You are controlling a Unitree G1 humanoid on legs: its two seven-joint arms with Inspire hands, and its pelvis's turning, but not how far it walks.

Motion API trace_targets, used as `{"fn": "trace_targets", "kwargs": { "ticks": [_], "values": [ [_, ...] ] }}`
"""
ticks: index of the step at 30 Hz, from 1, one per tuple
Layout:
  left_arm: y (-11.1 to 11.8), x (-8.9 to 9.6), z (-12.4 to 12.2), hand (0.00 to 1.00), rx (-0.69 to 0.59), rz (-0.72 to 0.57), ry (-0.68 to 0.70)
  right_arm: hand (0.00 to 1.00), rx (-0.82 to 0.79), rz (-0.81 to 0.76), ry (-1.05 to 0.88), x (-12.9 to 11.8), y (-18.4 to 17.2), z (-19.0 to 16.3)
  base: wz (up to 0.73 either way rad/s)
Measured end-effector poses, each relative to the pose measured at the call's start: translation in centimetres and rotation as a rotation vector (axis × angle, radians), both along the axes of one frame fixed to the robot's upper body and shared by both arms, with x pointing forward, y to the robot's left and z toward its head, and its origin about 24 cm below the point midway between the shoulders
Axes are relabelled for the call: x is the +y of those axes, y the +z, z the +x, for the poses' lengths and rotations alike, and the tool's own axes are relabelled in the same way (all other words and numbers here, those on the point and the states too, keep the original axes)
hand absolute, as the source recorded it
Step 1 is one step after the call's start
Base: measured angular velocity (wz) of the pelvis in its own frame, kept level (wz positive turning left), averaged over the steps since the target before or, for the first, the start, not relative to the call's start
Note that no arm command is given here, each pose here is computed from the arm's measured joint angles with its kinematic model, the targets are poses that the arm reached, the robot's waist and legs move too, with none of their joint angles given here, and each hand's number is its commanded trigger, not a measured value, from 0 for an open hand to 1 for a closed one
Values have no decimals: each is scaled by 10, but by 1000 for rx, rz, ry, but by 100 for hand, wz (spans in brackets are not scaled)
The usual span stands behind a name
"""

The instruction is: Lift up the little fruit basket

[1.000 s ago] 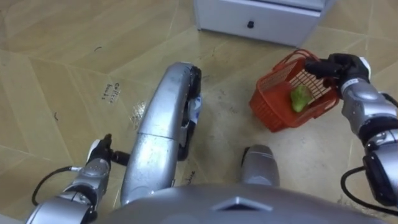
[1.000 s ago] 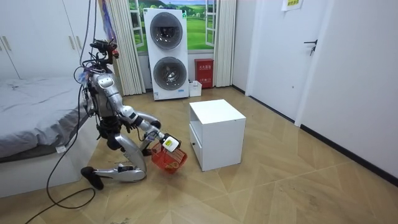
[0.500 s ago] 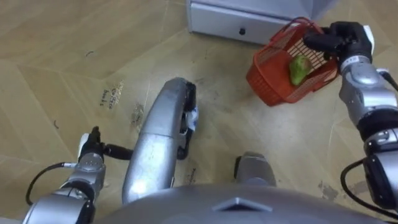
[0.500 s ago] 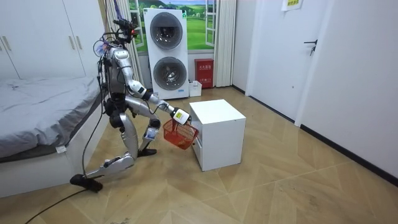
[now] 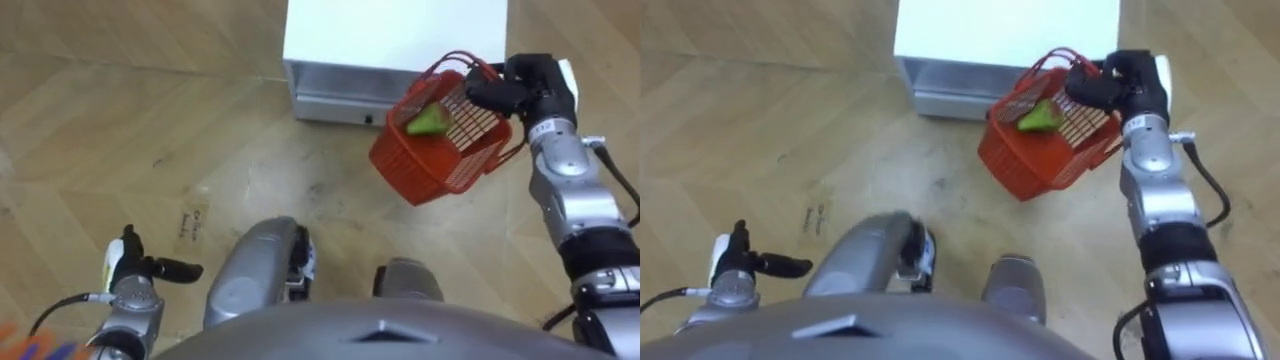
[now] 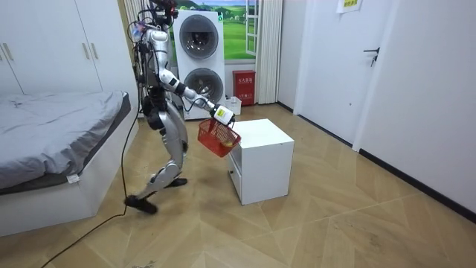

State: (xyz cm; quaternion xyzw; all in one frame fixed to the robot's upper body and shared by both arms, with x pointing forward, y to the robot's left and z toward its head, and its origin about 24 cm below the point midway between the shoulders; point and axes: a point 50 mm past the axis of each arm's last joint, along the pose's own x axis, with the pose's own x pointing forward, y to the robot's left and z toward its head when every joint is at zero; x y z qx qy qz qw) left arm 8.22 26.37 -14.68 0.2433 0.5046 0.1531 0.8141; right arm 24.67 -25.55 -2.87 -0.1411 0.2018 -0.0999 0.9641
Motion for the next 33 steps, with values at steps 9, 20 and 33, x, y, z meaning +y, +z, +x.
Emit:
{"fn": "trace_targets", "kwargs": {
  "ticks": [9,20,33],
  "values": [
    [-4,-1,-26,0,57,-1,19,100,-106,78,39,18,16,2,-6],
    [-9,-14,-37,0,95,-24,23,100,-175,112,118,36,27,5,0],
    [-9,-12,-41,0,105,-31,25,100,-254,125,183,50,43,4,1]
  ]
}}
